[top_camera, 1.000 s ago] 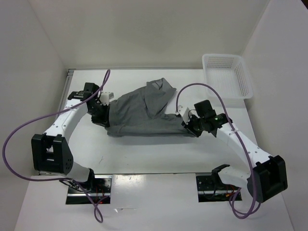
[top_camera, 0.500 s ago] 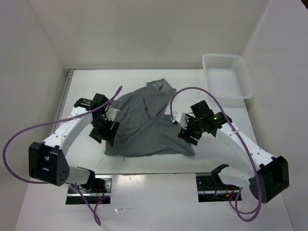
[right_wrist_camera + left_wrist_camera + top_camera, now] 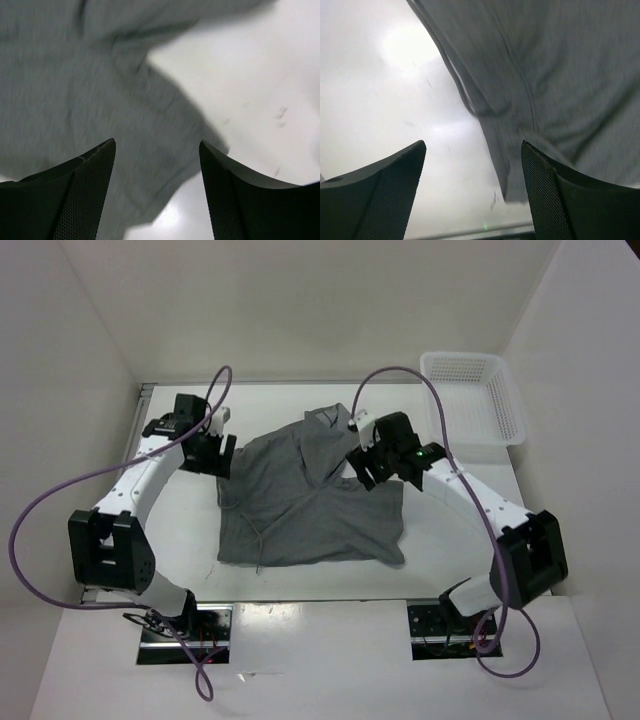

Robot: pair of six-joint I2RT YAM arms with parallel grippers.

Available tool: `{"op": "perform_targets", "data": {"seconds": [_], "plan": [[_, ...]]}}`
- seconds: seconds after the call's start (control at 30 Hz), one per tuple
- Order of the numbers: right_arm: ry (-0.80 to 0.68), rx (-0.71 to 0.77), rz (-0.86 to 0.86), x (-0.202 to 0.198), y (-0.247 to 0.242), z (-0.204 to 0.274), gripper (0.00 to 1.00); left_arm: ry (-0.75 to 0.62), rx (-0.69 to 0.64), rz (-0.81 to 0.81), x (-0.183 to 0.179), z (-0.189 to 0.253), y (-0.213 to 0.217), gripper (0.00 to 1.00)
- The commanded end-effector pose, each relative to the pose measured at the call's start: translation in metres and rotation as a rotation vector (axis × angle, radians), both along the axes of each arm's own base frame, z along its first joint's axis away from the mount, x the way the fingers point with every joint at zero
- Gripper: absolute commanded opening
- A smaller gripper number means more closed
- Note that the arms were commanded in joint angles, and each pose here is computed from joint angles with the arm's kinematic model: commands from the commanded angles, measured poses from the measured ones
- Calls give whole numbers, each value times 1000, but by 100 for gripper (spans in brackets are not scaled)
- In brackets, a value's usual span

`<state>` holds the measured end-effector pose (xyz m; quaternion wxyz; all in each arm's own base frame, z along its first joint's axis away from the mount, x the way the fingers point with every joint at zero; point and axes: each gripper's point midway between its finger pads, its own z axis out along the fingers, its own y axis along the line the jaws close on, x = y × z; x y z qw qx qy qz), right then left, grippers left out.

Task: Fold and stack the shorts
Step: Flatten the shorts out

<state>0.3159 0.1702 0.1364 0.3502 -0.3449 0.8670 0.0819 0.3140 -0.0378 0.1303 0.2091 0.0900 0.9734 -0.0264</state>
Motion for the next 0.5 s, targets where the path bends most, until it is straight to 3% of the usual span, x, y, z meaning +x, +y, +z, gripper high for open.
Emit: {"op": "perform_targets", "data": {"seconds": [0.0, 0.13, 0.17, 0.23, 0.27, 0.47], "plan": [[-186, 132, -117, 66, 28, 54, 72, -221, 2, 40, 73, 34, 9, 84], [-221, 174, -125, 118, 53, 72, 69, -192, -38, 43, 109, 15, 10, 84], [-173, 163, -135, 130, 56, 48, 69, -194, -52, 50, 117, 13, 13, 84], [-166, 211, -174, 159, 55, 51, 68, -182, -97, 36, 134, 6, 9, 84], [-110, 186, -183, 171, 54, 21, 68, -182, -110, 38, 140, 5, 11, 84], [-124, 201, -275, 240, 42, -1, 68, -157, -164, 18, 169, -18, 4, 84]]}}
